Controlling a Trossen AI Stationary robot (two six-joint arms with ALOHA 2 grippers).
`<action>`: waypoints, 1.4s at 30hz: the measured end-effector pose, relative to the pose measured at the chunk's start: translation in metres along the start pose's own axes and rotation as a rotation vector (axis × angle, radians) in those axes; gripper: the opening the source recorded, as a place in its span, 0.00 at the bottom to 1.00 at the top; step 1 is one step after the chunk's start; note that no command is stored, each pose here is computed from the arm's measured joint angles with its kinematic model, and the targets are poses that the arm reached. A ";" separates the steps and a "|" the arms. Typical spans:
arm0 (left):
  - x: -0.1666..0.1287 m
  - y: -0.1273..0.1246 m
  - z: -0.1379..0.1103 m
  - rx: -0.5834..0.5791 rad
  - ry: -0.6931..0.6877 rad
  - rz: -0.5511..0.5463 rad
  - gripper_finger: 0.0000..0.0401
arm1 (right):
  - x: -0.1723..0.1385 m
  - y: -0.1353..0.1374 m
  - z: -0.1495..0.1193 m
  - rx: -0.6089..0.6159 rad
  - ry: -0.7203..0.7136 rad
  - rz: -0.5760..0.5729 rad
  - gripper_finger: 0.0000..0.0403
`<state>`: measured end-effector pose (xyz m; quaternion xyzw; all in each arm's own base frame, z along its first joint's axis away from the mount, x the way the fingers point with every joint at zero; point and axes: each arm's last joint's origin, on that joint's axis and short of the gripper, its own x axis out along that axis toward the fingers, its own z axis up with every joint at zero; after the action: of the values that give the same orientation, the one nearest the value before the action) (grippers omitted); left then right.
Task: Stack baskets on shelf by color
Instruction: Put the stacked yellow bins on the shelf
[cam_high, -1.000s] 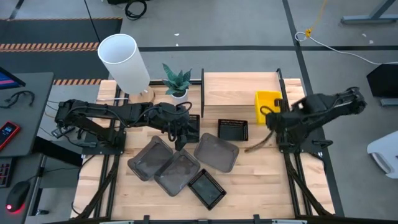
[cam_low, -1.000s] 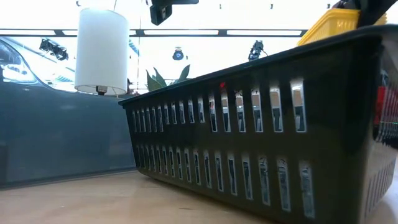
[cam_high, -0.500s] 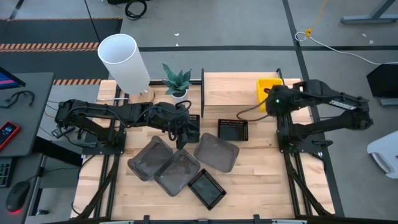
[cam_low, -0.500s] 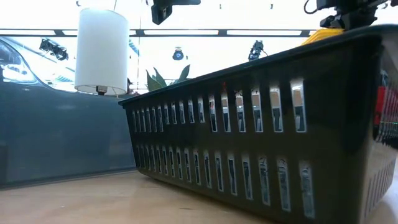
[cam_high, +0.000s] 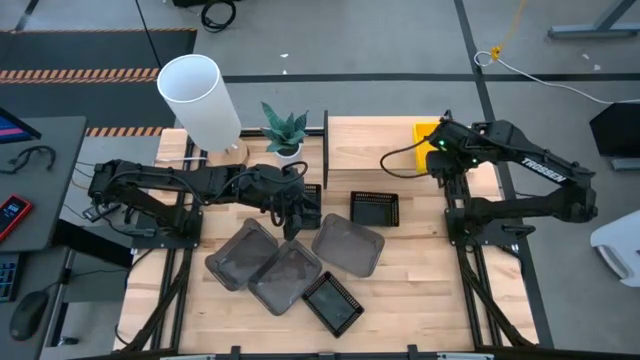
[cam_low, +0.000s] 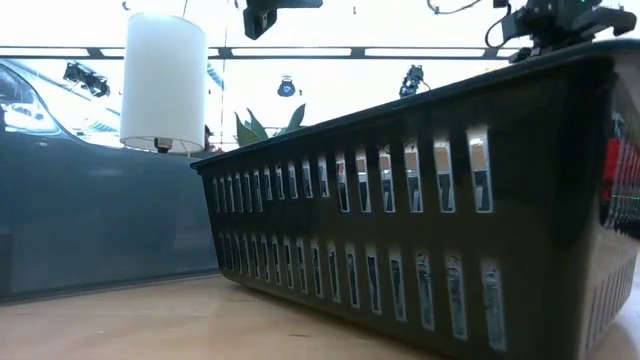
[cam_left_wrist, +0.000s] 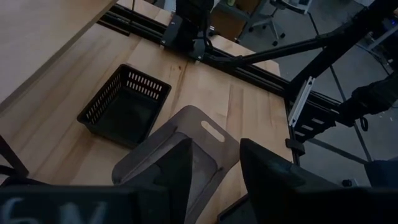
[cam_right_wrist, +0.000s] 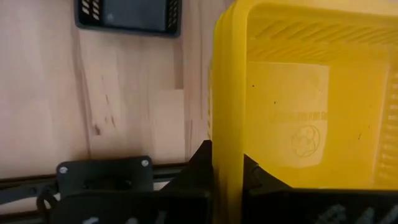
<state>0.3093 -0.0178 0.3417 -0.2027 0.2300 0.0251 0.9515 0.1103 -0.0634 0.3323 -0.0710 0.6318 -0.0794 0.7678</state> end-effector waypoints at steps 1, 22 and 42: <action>0.000 0.000 0.000 0.000 0.000 0.000 0.35 | 0.005 -0.001 0.000 -0.005 0.008 0.004 0.03; 0.000 -0.001 0.000 -0.026 0.001 -0.003 0.35 | 0.027 -0.013 -0.010 0.079 0.096 -0.062 0.24; 0.000 -0.001 -0.001 -0.046 0.006 -0.011 0.35 | 0.015 -0.024 -0.012 0.250 0.089 -0.175 0.36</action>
<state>0.3093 -0.0191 0.3416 -0.2260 0.2311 0.0244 0.9460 0.1012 -0.0899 0.3203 -0.0262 0.6418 -0.2270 0.7320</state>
